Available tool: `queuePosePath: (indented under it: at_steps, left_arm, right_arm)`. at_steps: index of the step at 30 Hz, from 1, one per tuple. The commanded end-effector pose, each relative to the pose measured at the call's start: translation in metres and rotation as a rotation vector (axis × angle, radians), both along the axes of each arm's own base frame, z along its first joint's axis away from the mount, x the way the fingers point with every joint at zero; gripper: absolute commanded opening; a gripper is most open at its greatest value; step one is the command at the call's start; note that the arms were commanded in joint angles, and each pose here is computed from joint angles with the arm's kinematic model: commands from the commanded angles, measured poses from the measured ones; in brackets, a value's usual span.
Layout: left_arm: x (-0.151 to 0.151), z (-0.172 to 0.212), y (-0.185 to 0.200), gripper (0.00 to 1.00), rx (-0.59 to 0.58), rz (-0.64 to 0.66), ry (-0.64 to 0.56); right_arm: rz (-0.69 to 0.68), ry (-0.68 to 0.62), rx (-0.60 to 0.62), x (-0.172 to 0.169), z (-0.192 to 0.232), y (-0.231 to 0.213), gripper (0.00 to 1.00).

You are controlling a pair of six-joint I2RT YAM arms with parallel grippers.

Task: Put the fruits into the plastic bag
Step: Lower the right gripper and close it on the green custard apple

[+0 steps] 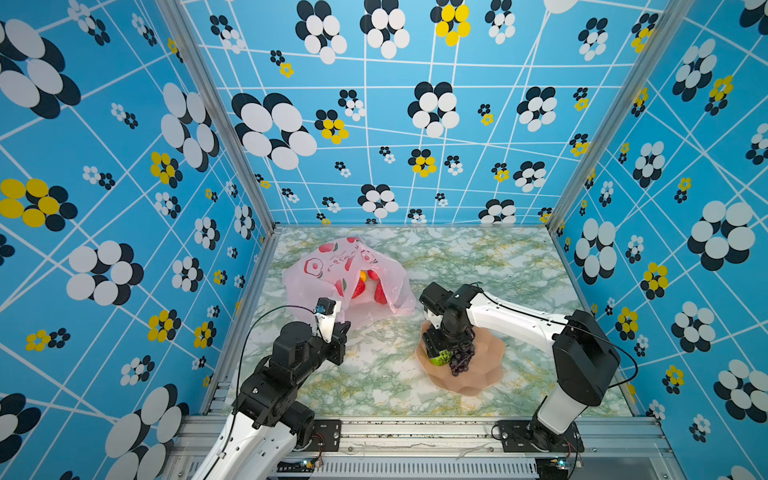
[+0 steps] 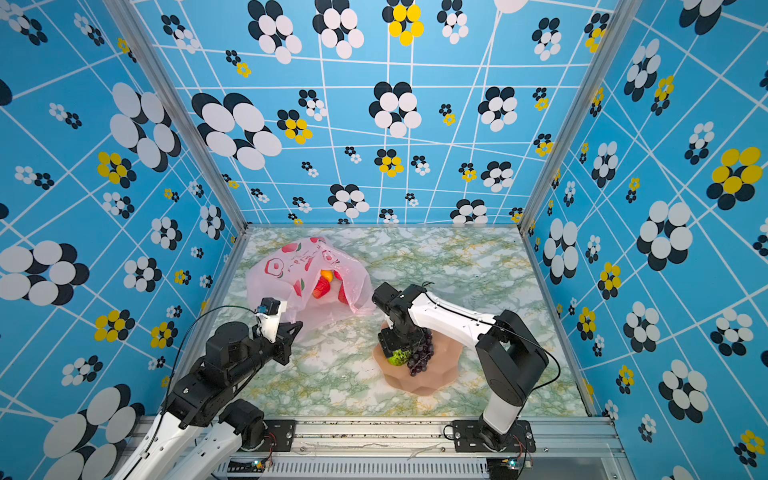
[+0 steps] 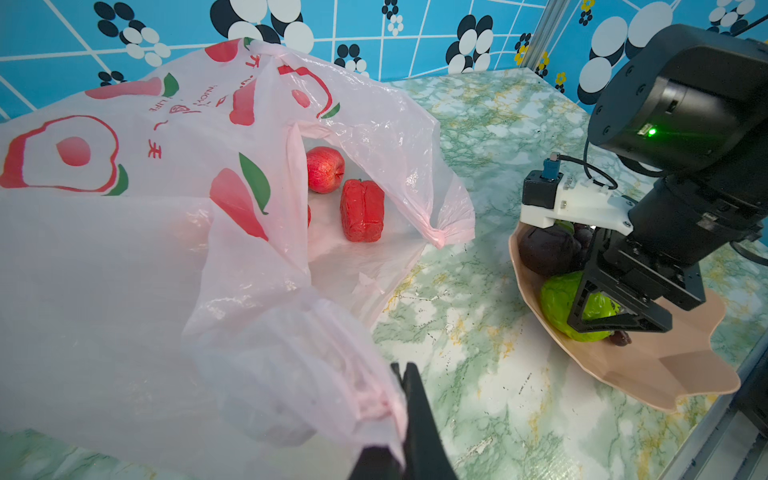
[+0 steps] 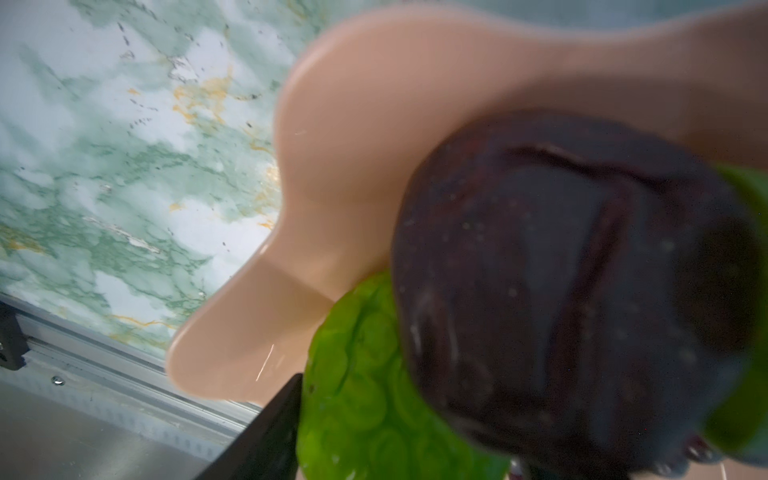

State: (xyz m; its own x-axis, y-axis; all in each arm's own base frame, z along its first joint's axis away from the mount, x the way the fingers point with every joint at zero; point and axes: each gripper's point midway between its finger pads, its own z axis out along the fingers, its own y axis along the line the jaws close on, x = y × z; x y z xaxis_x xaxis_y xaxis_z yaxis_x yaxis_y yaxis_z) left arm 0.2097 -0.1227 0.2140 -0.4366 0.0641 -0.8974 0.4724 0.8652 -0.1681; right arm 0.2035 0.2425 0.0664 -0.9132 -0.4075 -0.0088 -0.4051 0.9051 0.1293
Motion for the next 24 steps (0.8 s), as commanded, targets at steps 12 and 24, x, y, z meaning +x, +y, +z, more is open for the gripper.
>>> queuePosePath:
  at_steps: [12, 24]
  left_arm:
    - [0.000, 0.011, -0.002, 0.00, -0.016, -0.012, -0.014]
    - [-0.002, 0.012, -0.007, 0.00, -0.024, -0.043, -0.022]
  right_arm:
    - [-0.109, -0.019, 0.177, -0.017, 0.037, -0.005, 0.65]
    - [-0.420, -0.027, 0.687, 0.010, 0.084, -0.010, 0.64]
